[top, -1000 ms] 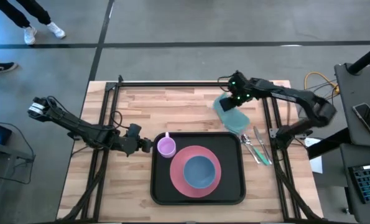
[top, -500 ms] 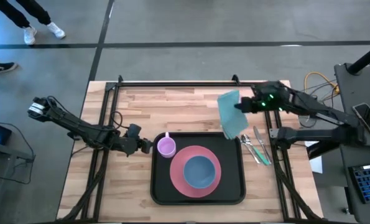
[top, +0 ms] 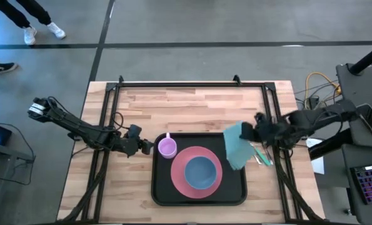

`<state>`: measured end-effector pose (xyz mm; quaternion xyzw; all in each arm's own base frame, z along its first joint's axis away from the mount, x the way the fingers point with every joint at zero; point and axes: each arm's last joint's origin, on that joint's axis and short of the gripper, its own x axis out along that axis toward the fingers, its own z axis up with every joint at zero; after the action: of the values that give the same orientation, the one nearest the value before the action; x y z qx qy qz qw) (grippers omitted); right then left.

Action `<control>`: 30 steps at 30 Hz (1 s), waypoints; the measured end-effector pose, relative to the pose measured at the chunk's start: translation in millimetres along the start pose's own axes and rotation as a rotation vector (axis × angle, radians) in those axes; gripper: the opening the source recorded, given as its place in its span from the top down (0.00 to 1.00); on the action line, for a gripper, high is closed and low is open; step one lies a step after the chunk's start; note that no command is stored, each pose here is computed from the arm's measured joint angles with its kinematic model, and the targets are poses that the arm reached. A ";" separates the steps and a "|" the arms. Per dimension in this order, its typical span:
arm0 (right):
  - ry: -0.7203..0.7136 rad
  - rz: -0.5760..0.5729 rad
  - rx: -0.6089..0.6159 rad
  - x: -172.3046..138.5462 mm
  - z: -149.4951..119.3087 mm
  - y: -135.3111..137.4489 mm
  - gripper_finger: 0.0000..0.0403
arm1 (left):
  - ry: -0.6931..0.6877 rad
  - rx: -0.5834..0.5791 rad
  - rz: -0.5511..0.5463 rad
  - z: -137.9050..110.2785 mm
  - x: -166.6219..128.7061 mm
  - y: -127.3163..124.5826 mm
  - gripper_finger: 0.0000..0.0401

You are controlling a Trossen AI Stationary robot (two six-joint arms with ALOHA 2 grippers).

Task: Set up tray
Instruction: Put the green napkin to the right of the light orange plate on the black serving tray

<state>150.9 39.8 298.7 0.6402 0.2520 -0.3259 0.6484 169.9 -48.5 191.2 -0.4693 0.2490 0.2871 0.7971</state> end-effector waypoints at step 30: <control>-0.009 -0.332 0.163 119.2 -54.9 -89.1 0.89 | 0.012 0.050 0.021 -1.6 1.3 4.3 0.59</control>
<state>168.3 85.3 147.8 0.6389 0.3239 -0.4507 0.5327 167.7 -47.9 187.0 -0.4484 0.2655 0.2864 0.8040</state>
